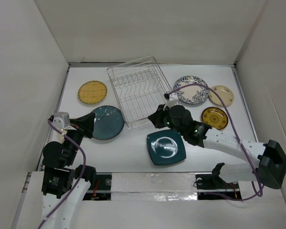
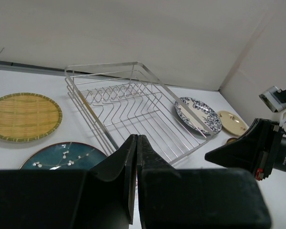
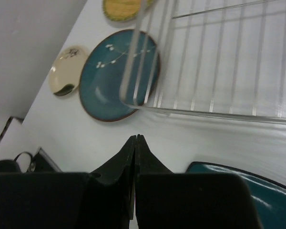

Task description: Load the plates into the dish rack

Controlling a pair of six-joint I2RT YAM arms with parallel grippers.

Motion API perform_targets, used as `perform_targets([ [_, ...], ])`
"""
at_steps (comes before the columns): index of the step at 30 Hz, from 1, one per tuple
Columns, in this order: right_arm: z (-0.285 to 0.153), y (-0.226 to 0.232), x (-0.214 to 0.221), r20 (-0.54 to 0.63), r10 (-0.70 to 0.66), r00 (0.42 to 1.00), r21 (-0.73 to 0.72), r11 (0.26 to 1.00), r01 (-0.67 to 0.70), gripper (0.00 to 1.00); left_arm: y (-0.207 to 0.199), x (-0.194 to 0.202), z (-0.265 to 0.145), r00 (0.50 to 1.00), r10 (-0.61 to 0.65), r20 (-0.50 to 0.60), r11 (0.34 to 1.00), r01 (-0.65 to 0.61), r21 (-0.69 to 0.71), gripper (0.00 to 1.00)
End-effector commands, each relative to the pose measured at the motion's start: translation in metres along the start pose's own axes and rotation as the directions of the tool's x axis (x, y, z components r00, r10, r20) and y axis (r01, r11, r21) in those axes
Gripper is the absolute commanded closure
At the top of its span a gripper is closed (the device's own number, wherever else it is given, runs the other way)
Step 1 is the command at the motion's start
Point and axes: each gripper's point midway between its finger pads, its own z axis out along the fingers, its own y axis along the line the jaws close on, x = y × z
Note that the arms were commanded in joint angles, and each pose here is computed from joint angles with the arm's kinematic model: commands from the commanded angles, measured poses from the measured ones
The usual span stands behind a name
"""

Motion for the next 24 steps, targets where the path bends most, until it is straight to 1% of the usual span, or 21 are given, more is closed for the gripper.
perform_targets([
  [1, -0.014, -0.049, -0.049, 0.223, 0.117, 0.968, 0.127, 0.981, -0.148, 0.96, 0.0, -0.007, 0.002, 1.0, -0.004, 0.027, 1.0, 0.004, -0.005, 1.0],
  [2, -0.02, -0.087, -0.061, 0.273, 0.141, 0.952, 0.201, 0.959, -0.2, 0.93, 0.0, -0.006, 0.003, 1.0, -0.005, 0.022, 1.0, 0.005, -0.007, 0.98],
  [3, -0.025, -0.115, -0.047, 0.266, 0.172, 0.948, 0.238, 0.942, -0.238, 0.82, 0.0, -0.005, 0.005, 1.0, -0.006, 0.017, 1.0, 0.007, -0.007, 0.93],
  [4, -0.031, -0.133, -0.05, 0.3, 0.227, 0.927, 0.243, 0.921, -0.304, 0.77, 0.0, -0.005, 0.005, 1.0, -0.006, 0.016, 1.0, 0.007, -0.004, 0.82],
  [5, -0.042, -0.145, -0.063, 0.361, 0.251, 0.898, 0.221, 0.913, -0.344, 0.69, 0.0, -0.004, 0.005, 1.0, -0.007, 0.012, 1.0, 0.007, -0.004, 0.77],
  [6, -0.055, -0.18, -0.071, 0.424, 0.265, 0.866, 0.264, 0.879, -0.398, 0.53, 0.0, -0.004, 0.006, 1.0, -0.007, 0.008, 1.0, 0.007, -0.005, 0.73],
  [7, -0.061, -0.2, -0.064, 0.447, 0.289, 0.846, 0.292, 0.847, -0.444, 0.47, 0.0, -0.003, 0.007, 1.0, -0.007, 0.006, 1.0, 0.007, -0.004, 0.66],
  [8, -0.069, -0.213, -0.069, 0.483, 0.287, 0.827, 0.298, 0.834, -0.464, 0.45, 0.0, -0.003, 0.007, 1.0, -0.007, 0.004, 1.0, 0.007, -0.004, 0.63],
  [9, -0.08, -0.237, -0.077, 0.533, 0.273, 0.801, 0.33, 0.805, -0.494, 0.4, 0.0, -0.001, 0.008, 1.0, -0.006, -0.002, 1.0, 0.006, -0.004, 0.62],
  [12, -0.098, -0.283, -0.085, 0.622, 0.229, 0.749, 0.408, 0.722, -0.559, 0.38, 0.0, 0.0, 0.01, 1.0, -0.008, -0.01, 1.0, 0.008, -0.004, 0.58],
  [13, -0.111, -0.307, -0.09, 0.669, 0.217, 0.71, 0.425, 0.672, -0.606, 0.38, 0.0, 0.0, 0.01, 1.0, -0.008, -0.012, 1.0, 0.008, -0.005, 0.57],
  [14, -0.115, -0.315, -0.099, 0.695, 0.216, 0.686, 0.404, 0.672, -0.621, 0.38, 0.0, 0.0, 0.01, 1.0, -0.008, -0.012, 1.0, 0.008, -0.005, 0.56],
  [15, -0.112, -0.329, -0.098, 0.696, 0.226, 0.681, 0.406, 0.659, -0.634, 0.38, 0.001, 0.001, 0.011, 1.0, -0.009, -0.016, 1.0, 0.008, -0.006, 0.56],
  [16, -0.121, -0.346, -0.102, 0.721, 0.215, 0.659, 0.411, 0.633, -0.656, 0.38, 0.001, 0.002, 0.011, 1.0, -0.009, -0.019, 1.0, 0.009, -0.009, 0.55],
  [17, -0.119, -0.354, -0.106, 0.726, 0.223, 0.65, 0.405, 0.625, -0.667, 0.38, 0.001, 0.002, 0.011, 1.0, -0.007, -0.02, 1.0, 0.007, -0.009, 0.55],
  [18, -0.117, -0.356, -0.128, 0.741, 0.214, 0.636, 0.376, 0.652, -0.658, 0.38, 0.001, 0.002, 0.011, 1.0, -0.009, -0.02, 1.0, 0.009, -0.01, 0.55],
  [19, -0.103, -0.373, -0.118, 0.714, 0.239, 0.658, 0.405, 0.626, -0.667, 0.38, 0.002, 0.003, 0.012, 1.0, -0.009, -0.023, 1.0, 0.009, -0.011, 0.55],
  [20, -0.101, -0.385, -0.12, 0.712, 0.236, 0.661, 0.421, 0.61, -0.671, 0.38, 0.001, 0.002, 0.012, 1.0, -0.009, -0.021, 1.0, 0.009, -0.01, 0.55],
  [21, -0.099, -0.392, -0.136, 0.721, 0.223, 0.657, 0.418, 0.617, -0.667, 0.39, 0.002, 0.002, 0.012, 1.0, -0.007, -0.021, 1.0, 0.007, -0.011, 0.55],
  [22, -0.088, -0.409, -0.123, 0.695, 0.261, 0.67, 0.434, 0.591, -0.68, 0.39, 0.002, 0.003, 0.012, 1.0, -0.008, -0.023, 1.0, 0.007, -0.014, 0.55],
  [24, -0.097, -0.433, -0.124, 0.717, 0.272, 0.642, 0.425, 0.56, -0.711, 0.39, 0.003, 0.003, 0.012, 1.0, -0.009, -0.025, 1.0, 0.009, -0.018, 0.55],
])
